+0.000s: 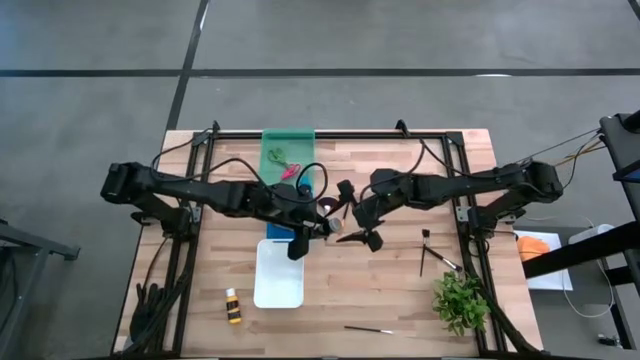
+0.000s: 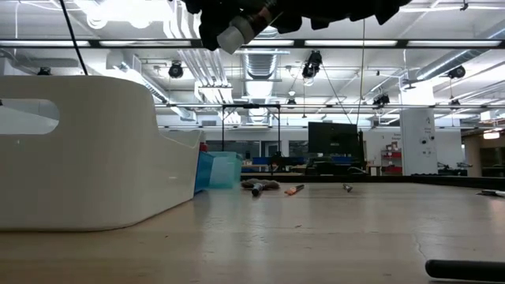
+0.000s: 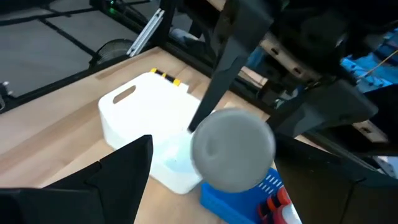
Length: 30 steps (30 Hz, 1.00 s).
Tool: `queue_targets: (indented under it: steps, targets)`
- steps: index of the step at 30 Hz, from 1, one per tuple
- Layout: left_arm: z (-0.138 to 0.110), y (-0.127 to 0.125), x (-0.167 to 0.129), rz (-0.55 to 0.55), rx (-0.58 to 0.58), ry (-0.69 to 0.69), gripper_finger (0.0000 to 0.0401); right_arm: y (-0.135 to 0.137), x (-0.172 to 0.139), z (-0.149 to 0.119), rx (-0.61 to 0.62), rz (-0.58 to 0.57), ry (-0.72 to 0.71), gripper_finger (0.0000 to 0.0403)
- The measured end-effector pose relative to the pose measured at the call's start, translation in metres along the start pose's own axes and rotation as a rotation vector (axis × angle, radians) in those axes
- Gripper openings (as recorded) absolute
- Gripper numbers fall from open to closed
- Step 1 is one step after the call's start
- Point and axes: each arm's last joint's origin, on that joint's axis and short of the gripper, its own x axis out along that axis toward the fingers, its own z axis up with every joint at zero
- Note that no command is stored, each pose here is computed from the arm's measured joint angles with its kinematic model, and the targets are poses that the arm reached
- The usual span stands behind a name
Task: Pick & Place Paint Supplies
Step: Put the gray paint bottle into the blue bin
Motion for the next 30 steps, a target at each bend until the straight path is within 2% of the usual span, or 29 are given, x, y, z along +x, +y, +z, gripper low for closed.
queue_targets:
  steps: [23, 26, 30]
  targets:
    - [-0.0011, -0.0012, 0.0001, -0.002, -0.001, 0.007, 0.0161, 0.0001, -0.0028, 0.0053, -0.022, -0.003, -0.021, 0.0321]
    - [-0.001, -0.0012, 0.0001, -0.002, -0.001, 0.007, 0.0161, 0.0001, -0.0028, 0.0053, -0.027, -0.002, -0.021, 0.0294]
    - [-0.0009, -0.0014, 0.0002, -0.004, -0.001, 0.005, 0.0161, 0.0008, -0.0028, 0.0055, -0.038, 0.019, -0.032, 0.0238]
